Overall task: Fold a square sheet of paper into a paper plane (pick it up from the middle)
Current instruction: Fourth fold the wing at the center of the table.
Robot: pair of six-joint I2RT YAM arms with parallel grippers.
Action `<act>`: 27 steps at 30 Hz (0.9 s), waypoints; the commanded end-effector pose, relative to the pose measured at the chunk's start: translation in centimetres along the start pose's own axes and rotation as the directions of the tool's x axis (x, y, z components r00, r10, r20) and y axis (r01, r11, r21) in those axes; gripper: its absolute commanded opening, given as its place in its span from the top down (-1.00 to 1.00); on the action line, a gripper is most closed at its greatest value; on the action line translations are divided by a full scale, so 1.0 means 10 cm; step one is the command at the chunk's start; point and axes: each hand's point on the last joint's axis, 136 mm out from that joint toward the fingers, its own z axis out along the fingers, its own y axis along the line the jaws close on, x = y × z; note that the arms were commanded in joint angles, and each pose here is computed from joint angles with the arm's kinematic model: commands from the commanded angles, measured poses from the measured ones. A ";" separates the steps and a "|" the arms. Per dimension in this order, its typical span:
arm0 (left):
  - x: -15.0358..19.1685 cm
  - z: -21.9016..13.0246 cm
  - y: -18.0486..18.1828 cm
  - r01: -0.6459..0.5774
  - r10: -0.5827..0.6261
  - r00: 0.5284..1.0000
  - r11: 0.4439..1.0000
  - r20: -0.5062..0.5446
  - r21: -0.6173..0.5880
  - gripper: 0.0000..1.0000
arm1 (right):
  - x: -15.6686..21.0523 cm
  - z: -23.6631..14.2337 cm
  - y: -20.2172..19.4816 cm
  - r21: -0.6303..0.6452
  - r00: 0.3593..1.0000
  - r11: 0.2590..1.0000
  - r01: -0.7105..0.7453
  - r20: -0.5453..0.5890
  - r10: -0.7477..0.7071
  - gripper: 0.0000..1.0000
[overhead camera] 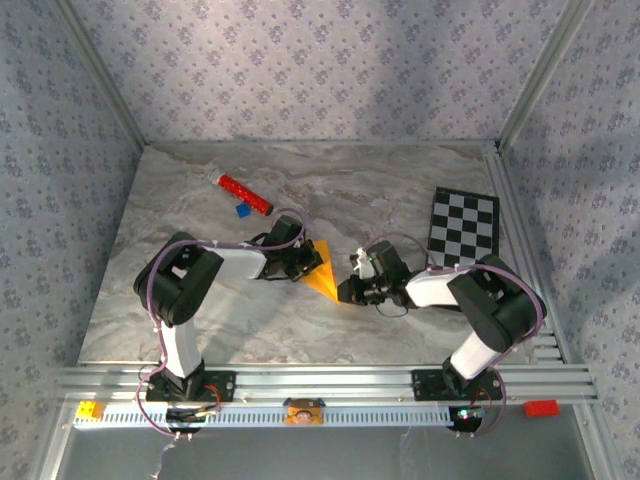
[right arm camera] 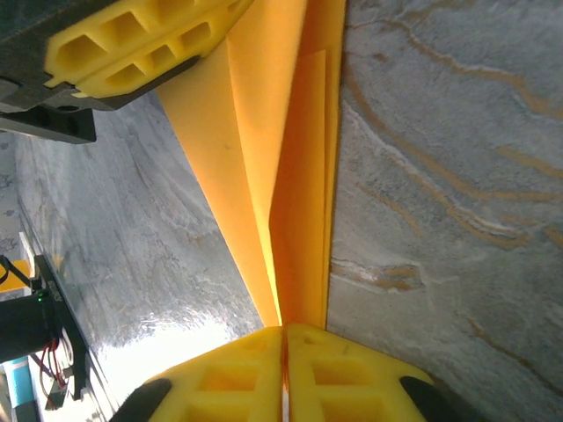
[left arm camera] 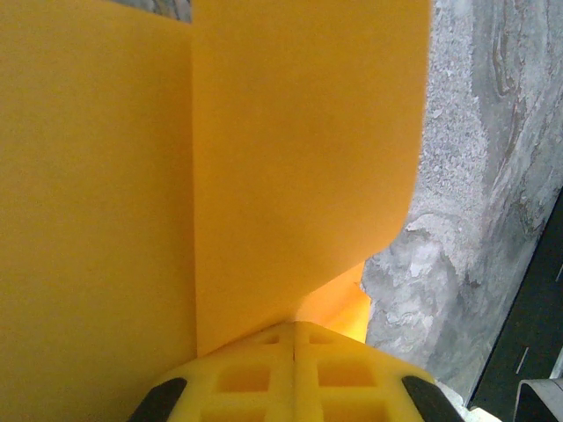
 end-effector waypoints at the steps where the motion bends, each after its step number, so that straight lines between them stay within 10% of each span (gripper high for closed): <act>1: 0.05 0.09 0.33 0.022 -0.023 1.000 0.993 -0.010 -0.112 0.98 | 0.23 -0.03 -0.18 0.058 0.996 0.997 -0.056 -0.067 0.060 0.69; 27: 0.07 0.09 0.31 0.020 -0.021 1.000 0.994 -0.015 -0.112 0.98 | 0.33 0.00 -0.35 0.143 0.994 0.989 -0.031 -0.101 0.046 0.94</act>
